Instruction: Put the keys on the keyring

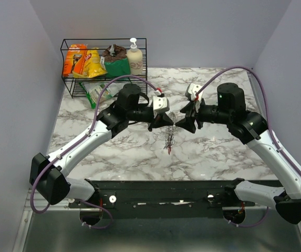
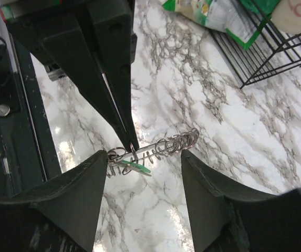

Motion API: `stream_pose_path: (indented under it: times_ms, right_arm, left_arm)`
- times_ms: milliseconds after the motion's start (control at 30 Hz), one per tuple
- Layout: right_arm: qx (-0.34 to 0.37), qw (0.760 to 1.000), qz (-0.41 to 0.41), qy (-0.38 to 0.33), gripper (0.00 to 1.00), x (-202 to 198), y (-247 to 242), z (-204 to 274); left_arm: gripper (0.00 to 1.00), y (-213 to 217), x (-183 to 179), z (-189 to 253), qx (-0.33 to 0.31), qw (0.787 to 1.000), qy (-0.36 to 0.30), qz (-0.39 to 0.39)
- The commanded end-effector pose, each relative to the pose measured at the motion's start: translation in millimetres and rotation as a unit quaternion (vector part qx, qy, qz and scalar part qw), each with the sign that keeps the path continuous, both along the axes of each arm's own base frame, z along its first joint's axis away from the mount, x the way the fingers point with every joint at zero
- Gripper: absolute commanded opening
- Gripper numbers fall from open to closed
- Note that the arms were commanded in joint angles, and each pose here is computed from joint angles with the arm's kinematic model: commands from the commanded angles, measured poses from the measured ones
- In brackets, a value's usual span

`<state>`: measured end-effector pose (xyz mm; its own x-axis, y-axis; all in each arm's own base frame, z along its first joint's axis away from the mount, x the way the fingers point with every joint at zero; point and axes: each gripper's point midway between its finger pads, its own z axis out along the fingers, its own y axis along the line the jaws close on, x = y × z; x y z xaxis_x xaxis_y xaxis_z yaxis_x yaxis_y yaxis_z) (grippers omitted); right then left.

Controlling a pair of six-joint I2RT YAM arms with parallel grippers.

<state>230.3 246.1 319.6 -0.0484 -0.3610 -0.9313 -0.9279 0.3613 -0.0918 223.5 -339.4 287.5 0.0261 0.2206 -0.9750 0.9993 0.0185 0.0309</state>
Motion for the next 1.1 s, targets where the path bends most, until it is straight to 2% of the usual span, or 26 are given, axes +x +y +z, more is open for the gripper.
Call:
stream_pose_path:
  times_ms: [0, 133, 500, 700, 867, 1067]
  right_arm:
    - [0.038, 0.998, -0.041, -0.025, 0.67, 11, -4, 24]
    - [0.065, 0.997, -0.039, 0.001, 0.68, 11, -4, 33]
    - [0.13, 0.987, 0.044, 0.082, 0.66, -18, 5, 56]
    - [0.139, 0.98, 0.083, 0.113, 0.64, -31, 12, 60]
    - [0.13, 0.976, 0.079, 0.157, 0.54, -27, 15, 50]
    - [0.12, 0.977, 0.054, 0.167, 0.44, -17, 15, 39]
  left_arm:
    - [0.0, -5, 3, 53, -0.104, 0.992, -0.065, 0.019]
    - [0.0, 0, -1, 55, -0.137, 0.987, -0.074, 0.031]
    - [0.0, 19, -3, 76, -0.215, 0.968, -0.101, 0.085]
    - [0.0, 20, -3, 77, -0.224, 0.965, -0.099, 0.09]
    - [0.0, 19, -4, 78, -0.223, 0.966, -0.102, 0.087]
    - [0.0, 19, -7, 79, -0.222, 0.966, -0.103, 0.079]
